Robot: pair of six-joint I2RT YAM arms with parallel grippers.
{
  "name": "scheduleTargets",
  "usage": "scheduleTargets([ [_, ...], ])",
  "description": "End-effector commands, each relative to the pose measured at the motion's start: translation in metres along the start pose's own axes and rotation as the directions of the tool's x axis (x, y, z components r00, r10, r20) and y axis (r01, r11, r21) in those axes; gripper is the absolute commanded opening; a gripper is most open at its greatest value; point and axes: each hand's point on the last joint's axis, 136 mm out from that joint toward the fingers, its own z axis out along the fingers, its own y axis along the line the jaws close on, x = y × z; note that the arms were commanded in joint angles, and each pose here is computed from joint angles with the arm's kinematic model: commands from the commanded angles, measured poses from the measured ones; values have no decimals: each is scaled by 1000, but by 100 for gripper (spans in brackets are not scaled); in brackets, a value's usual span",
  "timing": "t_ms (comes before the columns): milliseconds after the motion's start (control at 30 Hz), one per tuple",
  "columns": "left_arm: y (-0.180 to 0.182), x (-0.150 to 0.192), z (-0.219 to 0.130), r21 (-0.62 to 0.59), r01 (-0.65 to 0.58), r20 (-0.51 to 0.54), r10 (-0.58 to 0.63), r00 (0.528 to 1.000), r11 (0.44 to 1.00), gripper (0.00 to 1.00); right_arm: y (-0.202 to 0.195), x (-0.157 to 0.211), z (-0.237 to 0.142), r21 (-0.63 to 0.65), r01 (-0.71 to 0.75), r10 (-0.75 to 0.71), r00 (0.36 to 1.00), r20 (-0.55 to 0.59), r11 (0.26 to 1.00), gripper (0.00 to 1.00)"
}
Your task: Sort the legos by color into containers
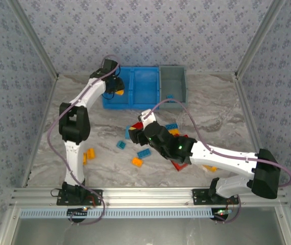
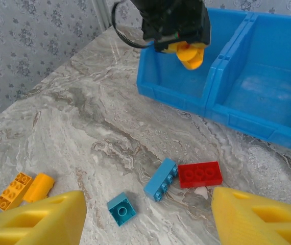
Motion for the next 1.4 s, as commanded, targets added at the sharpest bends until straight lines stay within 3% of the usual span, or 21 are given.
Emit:
scheduleTargets([
  [0, -13, 12, 5, 38, -30, -83, 33, 996, 999, 38, -4, -8, -4, 26, -16, 15, 999, 32, 1000, 68],
  [200, -10, 30, 14, 30, -5, -131, 9, 991, 1000, 41, -21, 2, -3, 84, -24, 24, 1000, 7, 996, 69],
  [367, -6, 36, 12, 15, 9, -141, -7, 990, 1000, 51, -23, -1, 5, 87, -13, 12, 1000, 12, 996, 69],
  [600, -11, 22, -19, 19, 11, -98, -9, 995, 1000, 64, -35, -14, 3, 138, -1, -2, 1000, 24, 990, 69],
  [767, -15, 7, -62, 16, 23, -25, -22, 999, 1000, 66, -92, 1, -29, 385, -121, 139, 990, -17, 915, 69],
  [900, -26, 10, -113, 47, -26, 74, 23, 997, 999, 67, -135, 57, -69, 595, -190, 329, 935, -133, 781, 62],
  [1033, -57, 56, -163, 182, -163, 120, 143, 982, 970, 67, -144, 116, -90, 640, -99, 391, 859, -332, 762, 56],
  [1233, -80, 193, -215, 376, -347, 101, 334, 937, 859, 67, -127, 174, -98, 530, 4, 353, 743, -569, 848, 52],
  [1367, -70, 272, -232, 470, -376, 65, 393, 917, 799, 64, -134, 196, -105, 525, 51, 343, 703, -623, 850, 52],
])
